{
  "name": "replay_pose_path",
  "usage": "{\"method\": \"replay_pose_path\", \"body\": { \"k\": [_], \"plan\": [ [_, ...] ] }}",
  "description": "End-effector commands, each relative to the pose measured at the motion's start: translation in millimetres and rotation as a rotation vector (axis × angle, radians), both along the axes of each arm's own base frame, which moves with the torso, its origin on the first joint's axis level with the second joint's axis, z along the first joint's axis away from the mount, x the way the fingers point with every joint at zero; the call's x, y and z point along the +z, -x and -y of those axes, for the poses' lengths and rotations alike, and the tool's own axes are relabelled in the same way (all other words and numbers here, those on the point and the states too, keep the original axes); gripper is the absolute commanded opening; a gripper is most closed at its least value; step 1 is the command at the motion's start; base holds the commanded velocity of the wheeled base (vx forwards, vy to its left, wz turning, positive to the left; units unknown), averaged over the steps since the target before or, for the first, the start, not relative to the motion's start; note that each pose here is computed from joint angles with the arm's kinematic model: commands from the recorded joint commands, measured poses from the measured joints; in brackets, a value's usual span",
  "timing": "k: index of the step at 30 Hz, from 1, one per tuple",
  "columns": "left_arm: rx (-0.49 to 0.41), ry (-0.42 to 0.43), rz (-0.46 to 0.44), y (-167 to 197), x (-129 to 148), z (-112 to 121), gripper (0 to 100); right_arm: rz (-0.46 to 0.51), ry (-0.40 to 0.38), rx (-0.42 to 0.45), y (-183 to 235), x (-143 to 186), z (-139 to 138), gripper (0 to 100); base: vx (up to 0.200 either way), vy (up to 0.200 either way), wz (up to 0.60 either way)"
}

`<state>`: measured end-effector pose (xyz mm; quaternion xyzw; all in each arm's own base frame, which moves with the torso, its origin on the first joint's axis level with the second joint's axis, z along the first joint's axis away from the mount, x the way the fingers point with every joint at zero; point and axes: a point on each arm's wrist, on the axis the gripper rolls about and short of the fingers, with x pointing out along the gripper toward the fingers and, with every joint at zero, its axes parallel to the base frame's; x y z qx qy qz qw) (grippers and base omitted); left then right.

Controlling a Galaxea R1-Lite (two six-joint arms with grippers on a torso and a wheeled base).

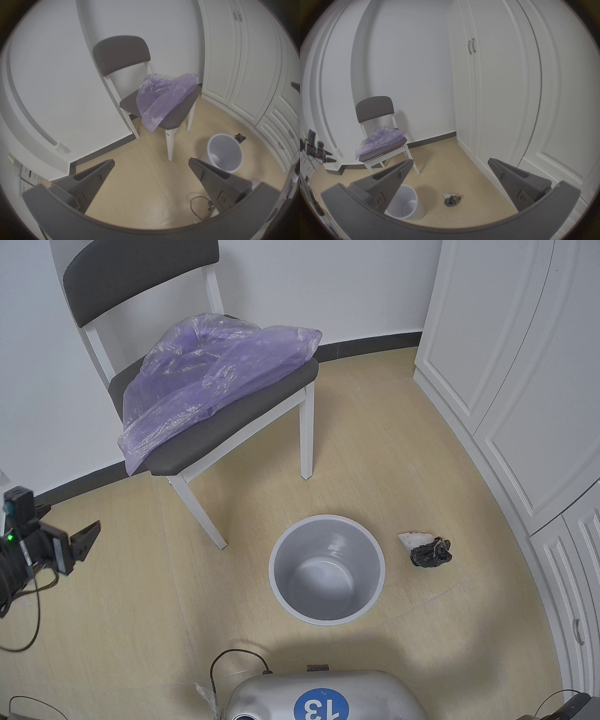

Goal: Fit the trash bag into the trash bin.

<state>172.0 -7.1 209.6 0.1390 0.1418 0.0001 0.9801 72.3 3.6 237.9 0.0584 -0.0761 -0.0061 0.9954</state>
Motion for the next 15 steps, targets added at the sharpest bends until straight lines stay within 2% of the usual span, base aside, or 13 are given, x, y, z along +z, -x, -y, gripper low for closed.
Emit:
{"method": "replay_pose_path", "body": {
  "k": [1, 10, 15],
  "plan": [
    [0.005, -0.084, -0.056, -78, -19, 13, 100, -0.102, -0.036, 0.066, -45, -4, -20, 100, 0.0, 0.0, 0.0],
    [-0.004, -0.083, 0.019, -91, 1, 20, 100, -0.108, -0.074, 0.105, -52, -1, -27, 100, 0.0, 0.0, 0.0],
    [0.003, -0.086, 0.004, -97, -3, 20, 100, -0.111, -0.076, 0.107, -52, -2, -27, 100, 0.0, 0.0, 0.0]
  ]
}}
